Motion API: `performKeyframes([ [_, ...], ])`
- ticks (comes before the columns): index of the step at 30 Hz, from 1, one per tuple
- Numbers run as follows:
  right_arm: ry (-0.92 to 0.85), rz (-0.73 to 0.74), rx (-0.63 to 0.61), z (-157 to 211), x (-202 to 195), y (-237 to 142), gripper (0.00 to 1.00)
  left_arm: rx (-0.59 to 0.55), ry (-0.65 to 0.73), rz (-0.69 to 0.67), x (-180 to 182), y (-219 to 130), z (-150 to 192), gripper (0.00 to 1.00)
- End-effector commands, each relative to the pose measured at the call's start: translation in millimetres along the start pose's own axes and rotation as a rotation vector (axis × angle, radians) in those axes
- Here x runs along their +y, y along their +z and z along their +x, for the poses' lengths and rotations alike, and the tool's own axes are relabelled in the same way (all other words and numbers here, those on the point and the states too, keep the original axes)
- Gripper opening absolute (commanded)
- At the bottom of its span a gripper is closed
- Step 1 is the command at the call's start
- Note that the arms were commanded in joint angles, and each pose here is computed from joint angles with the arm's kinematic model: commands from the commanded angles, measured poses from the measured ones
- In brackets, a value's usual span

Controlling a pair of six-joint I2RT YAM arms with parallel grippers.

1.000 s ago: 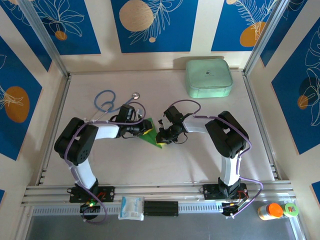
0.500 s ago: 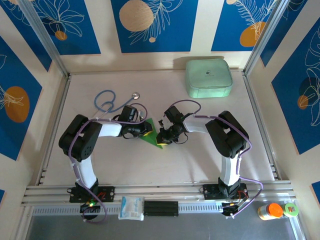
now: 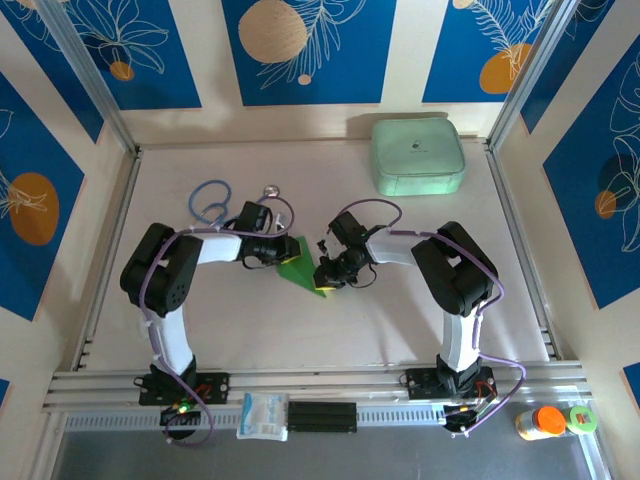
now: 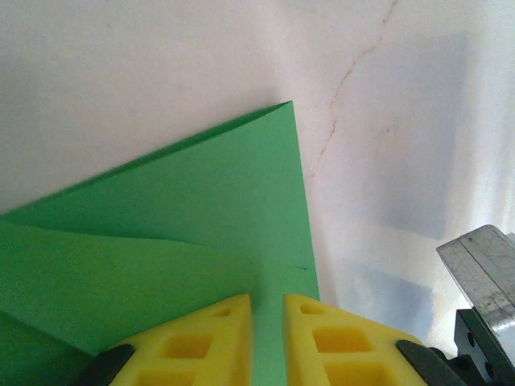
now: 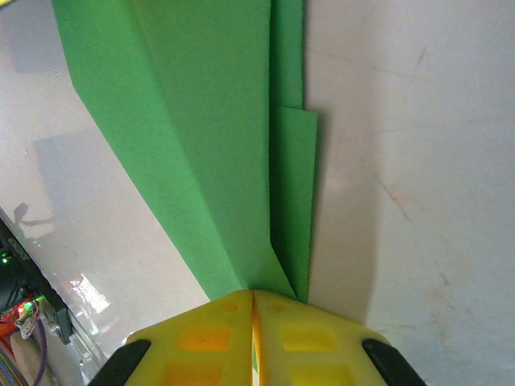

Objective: Fold a paper plane with a square sheet of paper (pick it up from the middle)
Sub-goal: Fourth fold the wing at the center of the table.

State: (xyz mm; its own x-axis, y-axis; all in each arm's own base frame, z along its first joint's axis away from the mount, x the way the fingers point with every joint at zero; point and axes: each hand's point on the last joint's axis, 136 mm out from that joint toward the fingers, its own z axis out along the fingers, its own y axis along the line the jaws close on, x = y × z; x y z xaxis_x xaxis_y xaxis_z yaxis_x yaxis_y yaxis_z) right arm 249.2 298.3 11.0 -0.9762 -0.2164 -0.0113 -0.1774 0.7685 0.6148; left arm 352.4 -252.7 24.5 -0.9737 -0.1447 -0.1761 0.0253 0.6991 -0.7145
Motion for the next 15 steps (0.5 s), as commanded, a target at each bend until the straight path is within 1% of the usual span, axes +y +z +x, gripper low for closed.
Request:
performKeyframes([
  [1,0.152,0.239,0.167,53,-67,7,0.12,-0.08,0.02,-0.065,39,-4,-24,0.21],
  [11,0.16,0.242,0.17,55,-70,8,0.11,-0.169,0.034,-0.068,67,-28,-59,0.24],
  [15,0.162,0.236,0.168,54,-69,8,0.11,-0.205,0.062,-0.072,54,-47,-73,0.24],
])
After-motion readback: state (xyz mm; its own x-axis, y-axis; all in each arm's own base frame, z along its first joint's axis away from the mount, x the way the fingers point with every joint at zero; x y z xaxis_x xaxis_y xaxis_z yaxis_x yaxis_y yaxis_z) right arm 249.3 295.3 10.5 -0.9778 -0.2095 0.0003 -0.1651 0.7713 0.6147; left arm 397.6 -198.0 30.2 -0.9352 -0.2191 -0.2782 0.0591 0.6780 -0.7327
